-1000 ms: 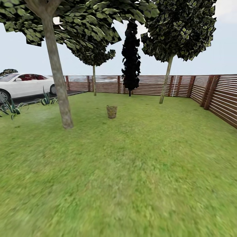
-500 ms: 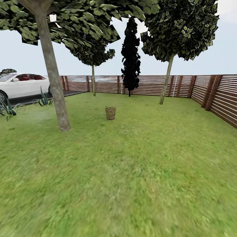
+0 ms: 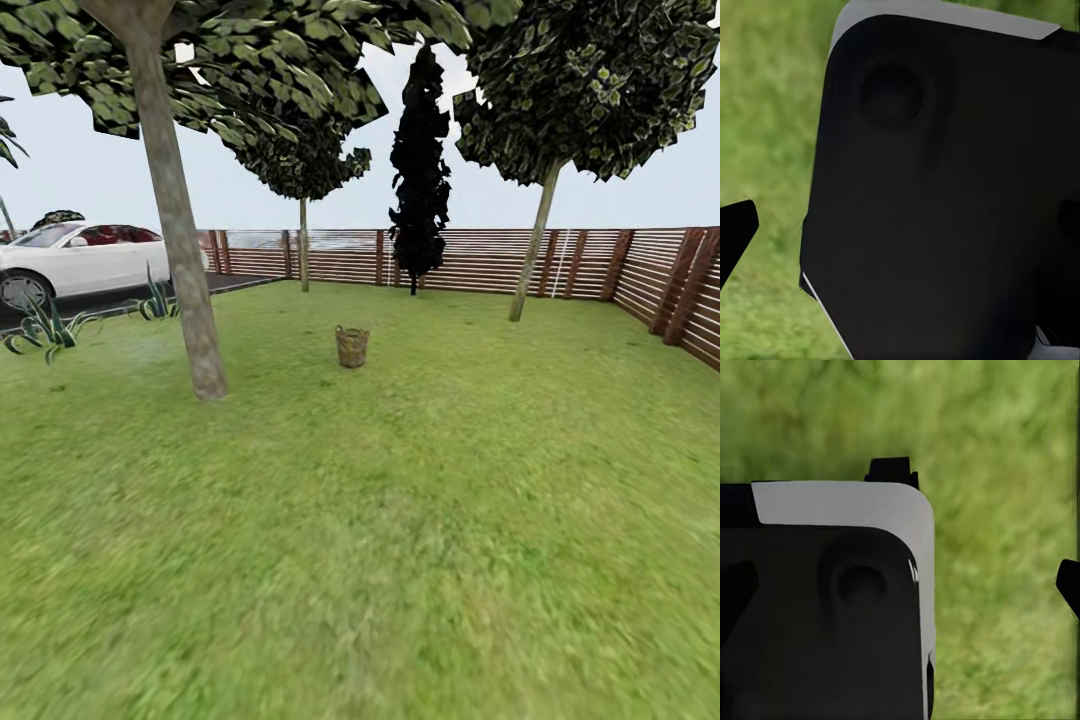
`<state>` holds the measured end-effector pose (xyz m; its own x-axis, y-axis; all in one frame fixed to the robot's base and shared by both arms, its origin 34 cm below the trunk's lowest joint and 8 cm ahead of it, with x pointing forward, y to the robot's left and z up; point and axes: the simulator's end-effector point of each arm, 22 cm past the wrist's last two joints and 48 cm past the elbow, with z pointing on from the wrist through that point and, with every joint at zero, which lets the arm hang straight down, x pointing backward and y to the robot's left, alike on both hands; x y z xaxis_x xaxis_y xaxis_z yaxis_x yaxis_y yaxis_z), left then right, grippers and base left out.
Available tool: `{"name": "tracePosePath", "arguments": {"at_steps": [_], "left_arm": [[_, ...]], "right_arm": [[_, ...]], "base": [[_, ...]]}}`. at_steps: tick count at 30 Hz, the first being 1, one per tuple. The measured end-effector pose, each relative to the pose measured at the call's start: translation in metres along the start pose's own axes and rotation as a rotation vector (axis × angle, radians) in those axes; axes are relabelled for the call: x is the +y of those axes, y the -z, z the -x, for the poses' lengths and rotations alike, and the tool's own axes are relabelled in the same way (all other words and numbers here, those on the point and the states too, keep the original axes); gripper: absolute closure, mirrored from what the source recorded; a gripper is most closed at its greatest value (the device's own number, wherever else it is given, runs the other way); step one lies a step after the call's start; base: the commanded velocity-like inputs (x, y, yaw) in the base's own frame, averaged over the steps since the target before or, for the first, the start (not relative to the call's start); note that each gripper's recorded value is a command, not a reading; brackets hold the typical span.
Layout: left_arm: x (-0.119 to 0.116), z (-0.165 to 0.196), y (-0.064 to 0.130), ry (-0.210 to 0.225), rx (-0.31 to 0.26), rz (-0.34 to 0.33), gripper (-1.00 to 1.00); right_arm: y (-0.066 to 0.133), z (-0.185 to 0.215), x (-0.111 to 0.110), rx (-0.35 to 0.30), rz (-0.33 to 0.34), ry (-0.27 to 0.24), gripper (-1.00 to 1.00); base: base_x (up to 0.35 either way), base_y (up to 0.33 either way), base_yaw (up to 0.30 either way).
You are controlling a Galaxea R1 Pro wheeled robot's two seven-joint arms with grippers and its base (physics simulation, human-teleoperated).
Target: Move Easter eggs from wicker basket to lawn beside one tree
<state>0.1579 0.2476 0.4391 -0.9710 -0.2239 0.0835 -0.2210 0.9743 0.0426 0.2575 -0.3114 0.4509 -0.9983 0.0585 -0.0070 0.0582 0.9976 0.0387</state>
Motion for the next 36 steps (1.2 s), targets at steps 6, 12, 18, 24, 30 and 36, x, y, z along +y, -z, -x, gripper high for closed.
{"name": "tracePosePath", "arguments": {"at_steps": [6,12,18,24,30,36], "left_arm": [[0.0002,0.0,0.0,0.001,0.0,0.0,-1.0],[0.0,-0.0001,0.0,0.002,0.0,0.0,-1.0],[0.0,-0.0001,0.0,0.001,0.0,0.0,-1.0],[0.0,-0.0001,0.0,0.002,0.0,0.0,-1.0],[0.0,-0.0001,0.0,0.002,0.0,0.0,-1.0],[0.0011,0.0002,0.0,0.003,0.0,0.001,-1.0]], "right_arm": [[0.0,-0.0001,0.0001,0.0,0.0,0.001,-1.0],[-0.0002,-0.0001,0.0022,0.0,0.004,0.0,-1.0],[-0.0001,0.0003,0.0006,-0.001,0.001,-0.002,-1.0],[0.0004,0.0006,-0.003,-0.002,-0.004,-0.003,-1.0],[0.0003,0.0004,-0.0025,-0.001,-0.003,-0.001,-1.0],[0.0,0.0,-0.0004,0.0,-0.001,0.001,-1.0]], "base": [[0.34,-0.097,0.002],[0.34,-0.097,0.0],[0.341,-0.097,0.1],[0.341,-0.097,0.243],[0.341,-0.097,0.188],[0.34,-0.097,0.007]]}}
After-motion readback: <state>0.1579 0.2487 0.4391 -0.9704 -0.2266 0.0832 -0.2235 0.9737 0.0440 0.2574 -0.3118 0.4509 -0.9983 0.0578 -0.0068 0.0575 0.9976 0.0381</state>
